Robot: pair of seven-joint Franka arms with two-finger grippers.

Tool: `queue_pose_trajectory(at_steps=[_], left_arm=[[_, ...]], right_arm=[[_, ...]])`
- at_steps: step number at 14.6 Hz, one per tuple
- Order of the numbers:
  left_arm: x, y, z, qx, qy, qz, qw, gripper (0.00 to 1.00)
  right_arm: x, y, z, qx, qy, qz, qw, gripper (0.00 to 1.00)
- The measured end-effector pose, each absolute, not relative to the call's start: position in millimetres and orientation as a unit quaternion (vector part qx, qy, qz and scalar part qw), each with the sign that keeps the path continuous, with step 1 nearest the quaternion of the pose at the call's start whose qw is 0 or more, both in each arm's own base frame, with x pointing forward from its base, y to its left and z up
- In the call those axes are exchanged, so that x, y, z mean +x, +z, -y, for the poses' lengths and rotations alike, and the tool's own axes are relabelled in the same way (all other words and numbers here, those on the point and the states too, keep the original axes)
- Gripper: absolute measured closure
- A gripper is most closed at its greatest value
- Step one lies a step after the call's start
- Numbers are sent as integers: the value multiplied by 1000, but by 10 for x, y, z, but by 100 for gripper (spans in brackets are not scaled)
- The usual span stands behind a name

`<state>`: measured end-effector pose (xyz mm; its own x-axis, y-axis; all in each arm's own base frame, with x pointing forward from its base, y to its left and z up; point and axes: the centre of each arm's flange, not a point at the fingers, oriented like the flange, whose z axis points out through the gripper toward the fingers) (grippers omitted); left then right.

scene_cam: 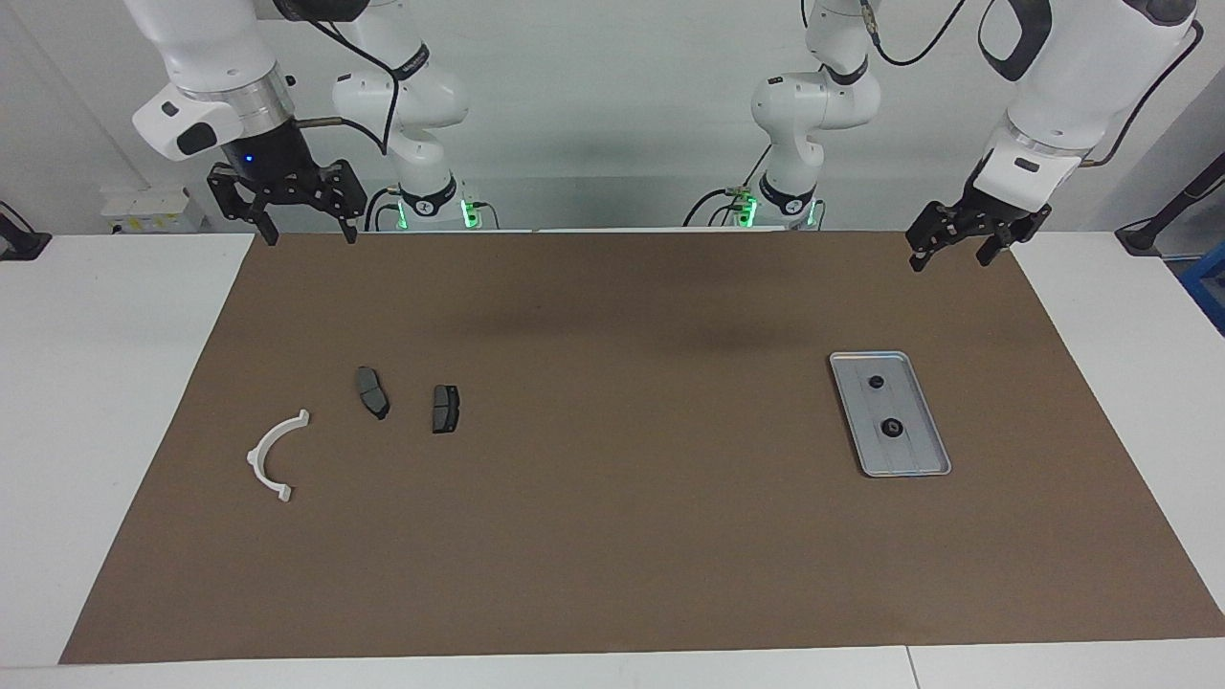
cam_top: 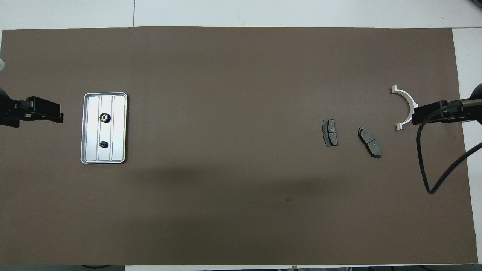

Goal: Place bearing gear from tray to pile

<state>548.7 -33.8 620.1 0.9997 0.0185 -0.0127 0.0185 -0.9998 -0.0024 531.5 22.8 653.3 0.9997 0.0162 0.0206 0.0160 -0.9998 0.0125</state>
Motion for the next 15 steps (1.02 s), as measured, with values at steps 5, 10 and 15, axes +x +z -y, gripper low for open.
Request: queue_pose_trajectory(at_steps=[5,10,15], left_arm=[[5598,6065,286,-999,-22,26,-1,0],[6165,5029,184,-999,-23,34,2,0],[6530,3697,-157,-998,-9,60,-1,8]], right_arm=[[5315,6533,-231,1000,10,-8,6,0],[5315,6533,-235,1000,10,-9,6,0],[5312,6536,-251,1000,11,-10,6,0]])
